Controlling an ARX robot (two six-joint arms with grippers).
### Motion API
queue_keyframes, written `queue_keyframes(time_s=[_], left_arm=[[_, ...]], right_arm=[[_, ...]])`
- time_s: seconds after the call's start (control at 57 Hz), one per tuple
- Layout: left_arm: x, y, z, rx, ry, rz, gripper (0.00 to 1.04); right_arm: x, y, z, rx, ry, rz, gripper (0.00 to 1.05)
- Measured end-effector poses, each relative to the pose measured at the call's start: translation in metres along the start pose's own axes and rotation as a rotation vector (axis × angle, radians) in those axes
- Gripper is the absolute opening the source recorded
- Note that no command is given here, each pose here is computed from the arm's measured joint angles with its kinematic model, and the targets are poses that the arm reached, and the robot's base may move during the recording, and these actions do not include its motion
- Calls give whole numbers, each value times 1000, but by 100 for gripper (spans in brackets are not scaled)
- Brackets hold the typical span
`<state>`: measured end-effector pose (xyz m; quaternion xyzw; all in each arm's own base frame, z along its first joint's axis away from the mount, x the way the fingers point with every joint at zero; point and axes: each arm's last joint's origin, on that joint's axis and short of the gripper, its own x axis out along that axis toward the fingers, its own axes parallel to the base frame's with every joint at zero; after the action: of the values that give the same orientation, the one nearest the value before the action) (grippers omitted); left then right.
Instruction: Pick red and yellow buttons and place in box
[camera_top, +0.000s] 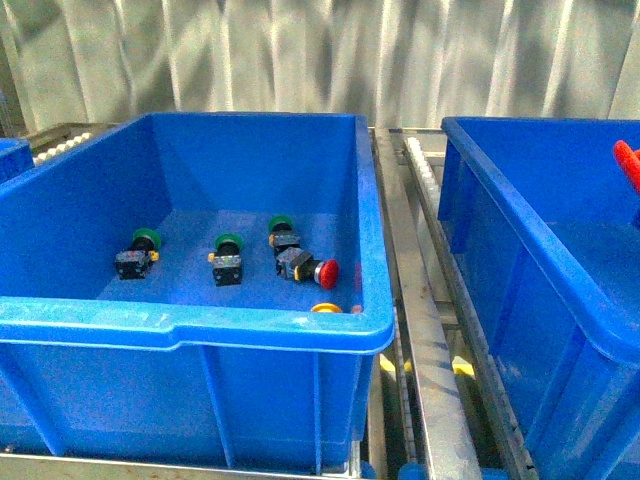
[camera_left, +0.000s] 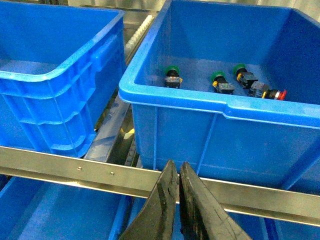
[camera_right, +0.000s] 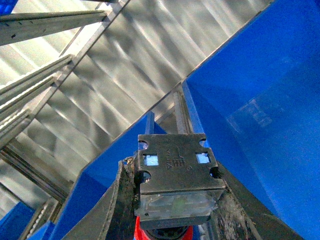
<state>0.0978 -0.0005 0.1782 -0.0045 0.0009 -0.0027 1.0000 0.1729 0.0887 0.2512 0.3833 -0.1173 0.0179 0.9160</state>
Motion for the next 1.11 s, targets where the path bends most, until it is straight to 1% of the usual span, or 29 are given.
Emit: queue_keyframes(time_s=[0.07, 0.14, 0.491, 0.544, 0.596, 0.667, 0.86, 0.877, 0.965, 0.982, 1.035, 1.07, 1.105], left_arm=[[0, 0, -2, 0, -1, 1, 3], [0, 0, -9, 0, 2, 0, 3], [0, 0, -9, 0, -7, 1, 3], [0, 0, -9, 1, -7, 1, 12], [0, 0, -9, 1, -7, 1, 23], [0, 0, -9, 1, -7, 1, 33], [0, 0, -9, 1, -7, 1, 67], [0, 0, -9, 1, -7, 1, 69], [0, 0, -9, 1, -7, 1, 85], [0, 0, -9, 1, -7, 1, 87], [0, 0, -9, 1, -7, 1, 97], [0, 0, -9, 3, -7, 1, 99], [0, 0, -9, 3, -7, 1, 97]], right_arm=[[-1, 0, 2, 1, -6, -5, 34], [-1, 0, 2, 0, -6, -8, 34], [-8, -5, 4, 24, -13, -14, 34], [-9, -6, 4, 25, -16, -16, 34], [-10, -6, 4, 28, -17, -16, 34], [-10, -7, 4, 29, -18, -15, 34], [-11, -6, 5, 34, -23, -15, 34], [-11, -6, 5, 35, -23, -15, 34], [-11, -6, 5, 38, -25, -18, 34], [-11, -6, 5, 39, -27, -20, 34], [-11, -6, 5, 43, -27, -20, 34], [-11, -6, 5, 51, -29, -23, 34], [-11, -7, 5, 56, -27, -23, 34]])
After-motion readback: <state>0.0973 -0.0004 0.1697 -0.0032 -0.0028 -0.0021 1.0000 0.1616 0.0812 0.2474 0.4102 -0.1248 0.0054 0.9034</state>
